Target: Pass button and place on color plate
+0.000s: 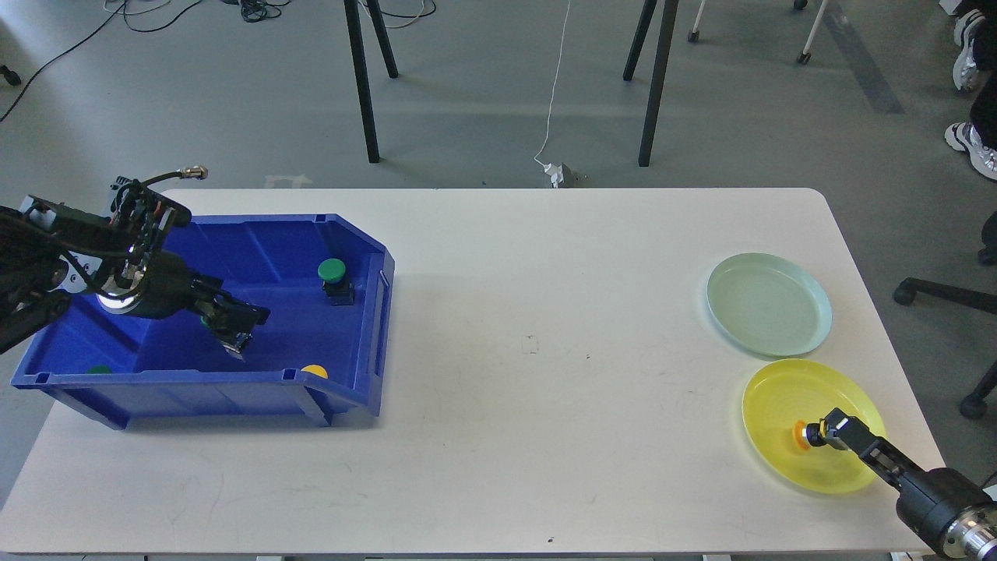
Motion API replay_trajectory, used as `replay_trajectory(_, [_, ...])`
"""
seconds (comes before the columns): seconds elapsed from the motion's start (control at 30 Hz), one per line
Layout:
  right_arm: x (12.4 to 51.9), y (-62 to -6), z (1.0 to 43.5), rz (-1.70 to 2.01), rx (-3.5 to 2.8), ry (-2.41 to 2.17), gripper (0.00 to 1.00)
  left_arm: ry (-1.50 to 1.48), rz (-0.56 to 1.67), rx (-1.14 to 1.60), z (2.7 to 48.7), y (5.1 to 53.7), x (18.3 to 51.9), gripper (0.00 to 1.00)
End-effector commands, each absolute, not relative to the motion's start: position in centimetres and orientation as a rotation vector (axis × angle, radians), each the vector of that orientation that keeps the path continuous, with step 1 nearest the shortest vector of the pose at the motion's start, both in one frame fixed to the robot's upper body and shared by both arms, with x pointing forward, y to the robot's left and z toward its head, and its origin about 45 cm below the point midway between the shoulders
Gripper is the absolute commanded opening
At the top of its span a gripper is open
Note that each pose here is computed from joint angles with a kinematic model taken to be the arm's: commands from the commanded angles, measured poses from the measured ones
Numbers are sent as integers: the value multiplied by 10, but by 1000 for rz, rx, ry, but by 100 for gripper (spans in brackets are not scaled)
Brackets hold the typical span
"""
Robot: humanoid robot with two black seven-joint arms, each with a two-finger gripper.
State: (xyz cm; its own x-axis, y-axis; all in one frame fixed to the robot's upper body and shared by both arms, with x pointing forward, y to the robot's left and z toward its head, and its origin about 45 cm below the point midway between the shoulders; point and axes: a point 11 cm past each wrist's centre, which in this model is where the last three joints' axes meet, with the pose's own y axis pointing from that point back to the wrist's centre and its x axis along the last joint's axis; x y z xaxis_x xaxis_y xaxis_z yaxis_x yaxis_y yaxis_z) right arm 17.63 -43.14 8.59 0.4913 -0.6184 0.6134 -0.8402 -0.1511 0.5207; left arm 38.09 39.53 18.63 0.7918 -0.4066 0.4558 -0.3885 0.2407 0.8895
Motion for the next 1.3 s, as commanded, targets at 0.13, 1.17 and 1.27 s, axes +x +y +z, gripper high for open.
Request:
replay_trajectory(0.13, [181,-423,85,320,1886,-1229,95,-652,-25,1450,167,416,381,94])
replay_trajectory(1.17, [174,-422,81,295,1888,-1222,95,-589,-8,1496,144,428,377,5])
replay_trajectory(1.27, [174,-422,82,296,1888,-1223,95,-593,-1,1496,147,429,379,2])
